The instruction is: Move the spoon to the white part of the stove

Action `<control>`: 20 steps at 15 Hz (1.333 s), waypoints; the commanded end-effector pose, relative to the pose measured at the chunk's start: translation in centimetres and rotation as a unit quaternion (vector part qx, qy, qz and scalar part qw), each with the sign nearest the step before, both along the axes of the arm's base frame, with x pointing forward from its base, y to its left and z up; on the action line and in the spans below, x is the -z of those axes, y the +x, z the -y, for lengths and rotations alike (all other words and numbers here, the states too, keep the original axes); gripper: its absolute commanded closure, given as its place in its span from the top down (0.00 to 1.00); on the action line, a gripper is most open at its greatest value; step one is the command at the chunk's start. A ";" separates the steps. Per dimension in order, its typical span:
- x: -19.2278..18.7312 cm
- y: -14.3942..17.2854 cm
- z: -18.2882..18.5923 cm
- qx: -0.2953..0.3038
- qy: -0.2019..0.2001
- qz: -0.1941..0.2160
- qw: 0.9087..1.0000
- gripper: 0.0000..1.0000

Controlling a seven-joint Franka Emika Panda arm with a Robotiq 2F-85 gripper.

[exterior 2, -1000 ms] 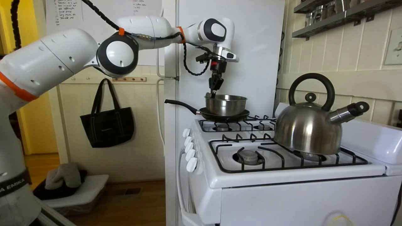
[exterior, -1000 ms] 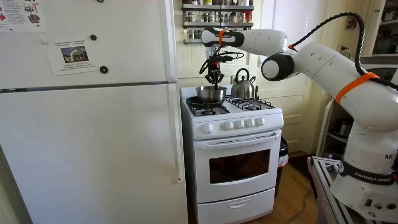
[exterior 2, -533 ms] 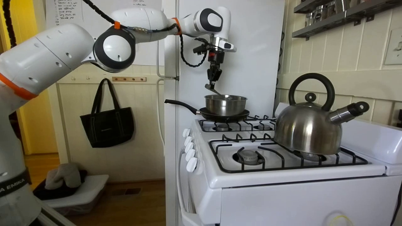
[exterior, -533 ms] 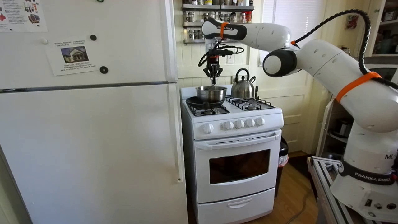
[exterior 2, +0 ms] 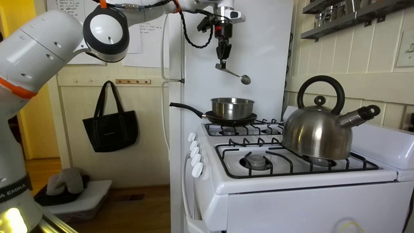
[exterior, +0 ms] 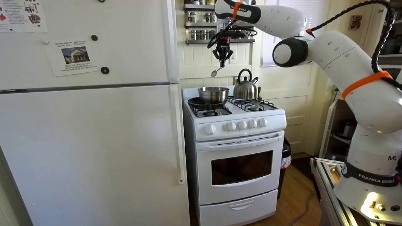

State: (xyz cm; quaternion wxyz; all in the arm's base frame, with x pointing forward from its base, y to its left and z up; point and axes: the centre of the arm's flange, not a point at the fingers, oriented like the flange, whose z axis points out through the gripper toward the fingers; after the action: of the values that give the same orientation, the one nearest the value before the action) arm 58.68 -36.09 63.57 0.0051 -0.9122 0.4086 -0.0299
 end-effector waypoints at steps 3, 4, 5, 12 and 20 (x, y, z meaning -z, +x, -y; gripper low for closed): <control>-2.2 -3.3 4.7 0.074 -0.003 -0.003 0.997 0.01; -1.8 -3.7 5.6 0.087 -0.003 -0.005 0.996 0.01; -1.1 -4.2 6.6 0.100 0.000 -0.011 0.995 0.01; 4.6 -5.0 10.3 0.066 0.015 -0.006 0.998 0.01; 10.3 -5.5 12.9 0.018 0.041 0.004 0.999 0.01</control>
State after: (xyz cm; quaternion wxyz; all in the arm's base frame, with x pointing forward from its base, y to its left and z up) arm 54.20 -48.98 55.11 0.0267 -0.8976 0.4399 -0.0103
